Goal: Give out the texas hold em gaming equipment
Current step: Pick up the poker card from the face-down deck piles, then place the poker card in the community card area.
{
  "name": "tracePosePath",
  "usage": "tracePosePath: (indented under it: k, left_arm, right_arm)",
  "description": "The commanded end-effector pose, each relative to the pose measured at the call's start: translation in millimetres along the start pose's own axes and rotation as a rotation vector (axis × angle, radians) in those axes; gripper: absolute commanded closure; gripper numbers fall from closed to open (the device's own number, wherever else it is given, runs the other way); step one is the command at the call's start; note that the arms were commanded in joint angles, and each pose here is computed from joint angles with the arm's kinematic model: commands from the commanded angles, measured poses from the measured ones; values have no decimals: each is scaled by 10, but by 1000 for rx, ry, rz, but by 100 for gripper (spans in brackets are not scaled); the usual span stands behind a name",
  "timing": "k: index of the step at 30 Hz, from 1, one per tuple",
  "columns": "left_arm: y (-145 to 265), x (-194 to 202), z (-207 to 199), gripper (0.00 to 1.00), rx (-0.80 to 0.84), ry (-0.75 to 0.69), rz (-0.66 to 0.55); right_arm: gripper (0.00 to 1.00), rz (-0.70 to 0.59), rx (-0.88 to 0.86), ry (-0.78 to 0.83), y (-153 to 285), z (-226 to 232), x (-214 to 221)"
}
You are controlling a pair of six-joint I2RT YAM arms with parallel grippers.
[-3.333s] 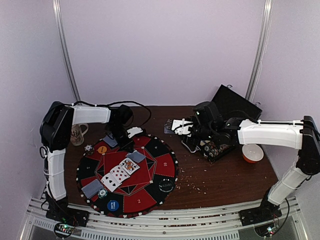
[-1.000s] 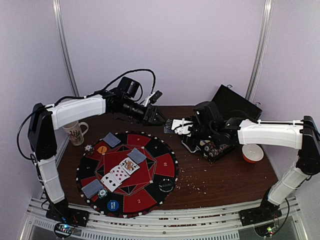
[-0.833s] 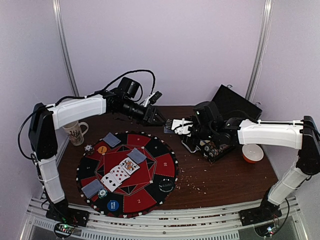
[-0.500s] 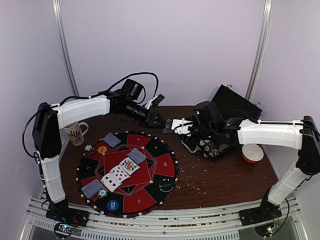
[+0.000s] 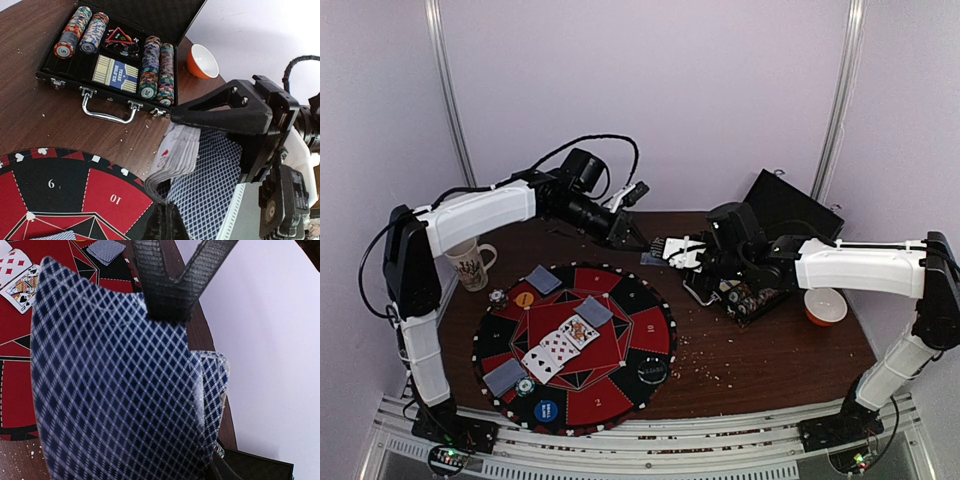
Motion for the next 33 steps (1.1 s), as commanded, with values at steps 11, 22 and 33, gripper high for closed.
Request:
tracePosePath:
  k: [11,22,33]
  left_arm:
    - [818,-266,-309,100,-71,-255,-107]
    - [1421,-55,710,100,-356,-215,-103]
    - [431,602,1479,100,-278,-351,194]
  right_arm:
    - [57,5,53,-32,-3,-136,12]
    - [57,14,47,-32,-8,-119,56]
    - [57,24,43,-30,22,-90,112]
Point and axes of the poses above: each gripper's point midway between its finger pads, its own y axis back along the fingers, its own z axis along the line the jaws close on, x = y × z, the point moved 1 cm from there along y, back along the fingers, and after that the axes turned 6 degrees about -y, right-handed, at the moved point
